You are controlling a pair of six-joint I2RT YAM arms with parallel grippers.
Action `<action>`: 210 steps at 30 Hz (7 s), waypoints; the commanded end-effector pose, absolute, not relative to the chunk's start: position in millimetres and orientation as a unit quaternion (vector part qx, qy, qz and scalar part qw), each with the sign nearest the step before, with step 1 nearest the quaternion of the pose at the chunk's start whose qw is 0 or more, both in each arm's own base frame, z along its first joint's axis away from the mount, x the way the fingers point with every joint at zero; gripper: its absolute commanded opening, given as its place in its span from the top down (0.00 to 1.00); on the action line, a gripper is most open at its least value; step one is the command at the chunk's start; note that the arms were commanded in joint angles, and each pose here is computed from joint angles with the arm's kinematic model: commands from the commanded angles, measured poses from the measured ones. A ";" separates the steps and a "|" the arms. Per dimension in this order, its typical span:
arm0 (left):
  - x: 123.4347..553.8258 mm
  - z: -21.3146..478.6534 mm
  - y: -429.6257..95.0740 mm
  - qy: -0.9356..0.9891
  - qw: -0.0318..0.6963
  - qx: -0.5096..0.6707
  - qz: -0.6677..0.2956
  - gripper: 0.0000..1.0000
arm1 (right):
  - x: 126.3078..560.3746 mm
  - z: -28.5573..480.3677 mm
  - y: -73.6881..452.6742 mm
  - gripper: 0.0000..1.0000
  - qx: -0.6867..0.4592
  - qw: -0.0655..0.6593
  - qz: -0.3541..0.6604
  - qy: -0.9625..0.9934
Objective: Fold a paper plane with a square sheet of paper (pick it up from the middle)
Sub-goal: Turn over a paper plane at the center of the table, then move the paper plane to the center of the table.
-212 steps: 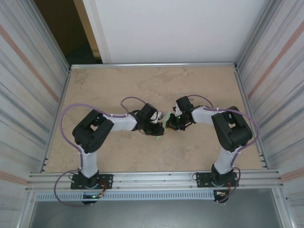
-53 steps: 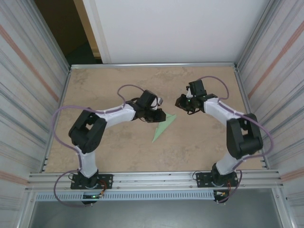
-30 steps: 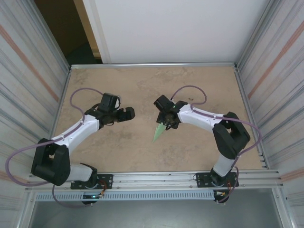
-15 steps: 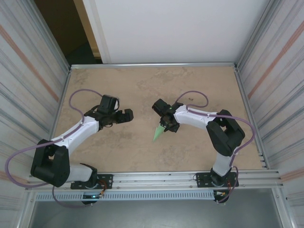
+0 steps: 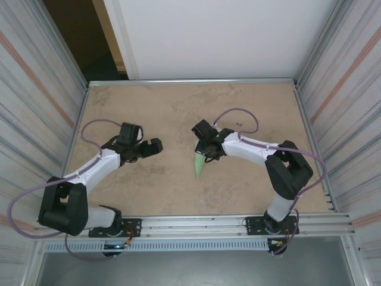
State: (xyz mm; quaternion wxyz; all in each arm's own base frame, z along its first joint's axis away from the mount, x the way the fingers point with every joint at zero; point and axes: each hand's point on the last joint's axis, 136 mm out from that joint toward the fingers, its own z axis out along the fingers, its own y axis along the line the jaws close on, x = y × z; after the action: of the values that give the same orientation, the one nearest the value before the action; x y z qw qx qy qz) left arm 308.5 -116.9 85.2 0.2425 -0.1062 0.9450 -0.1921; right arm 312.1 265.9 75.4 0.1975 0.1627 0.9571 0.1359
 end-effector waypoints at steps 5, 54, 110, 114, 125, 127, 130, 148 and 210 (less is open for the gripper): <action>309.9 99.1 -104.7 0.908 0.251 -0.180 -0.282 0.05 | 331.9 127.0 353.2 1.00 -0.005 0.197 0.330 0.923; 311.5 54.8 -250.8 0.916 0.110 -0.055 -0.382 0.77 | 323.6 22.9 293.5 0.95 0.042 0.093 0.380 0.920; 314.0 46.3 -239.3 0.933 0.109 -0.072 -0.337 0.99 | 277.6 46.9 330.2 0.47 -0.107 0.119 0.253 0.954; 314.0 47.1 -240.5 0.932 0.107 -0.071 -0.339 0.99 | 275.7 53.7 339.8 0.49 -0.131 0.129 0.258 0.949; 313.7 48.8 -242.0 0.931 0.106 -0.069 -0.343 0.99 | 261.8 39.2 343.1 0.41 -0.184 0.126 0.191 0.956; 314.2 49.6 -242.5 0.930 0.106 -0.069 -0.344 0.99 | 260.6 36.2 342.9 0.41 -0.189 0.124 0.180 0.957; 314.3 49.9 -242.8 0.930 0.106 -0.068 -0.345 0.99 | 262.9 33.6 339.9 0.42 -0.185 0.125 0.166 0.960; 312.7 49.0 -241.0 0.931 0.107 -0.067 -0.341 1.00 | 268.9 27.7 331.4 0.67 -0.160 0.125 0.161 0.966; 314.2 81.5 -125.8 0.946 0.205 -0.135 -0.212 0.14 | 381.5 -19.1 221.4 0.69 -0.007 0.083 0.011 0.996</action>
State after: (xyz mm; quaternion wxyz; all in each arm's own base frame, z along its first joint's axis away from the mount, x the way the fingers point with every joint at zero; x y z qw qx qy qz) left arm 318.9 -131.6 78.3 0.1965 -0.1426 0.9439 -0.2237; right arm 399.7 244.8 18.8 0.1351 -0.0092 0.9886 0.0651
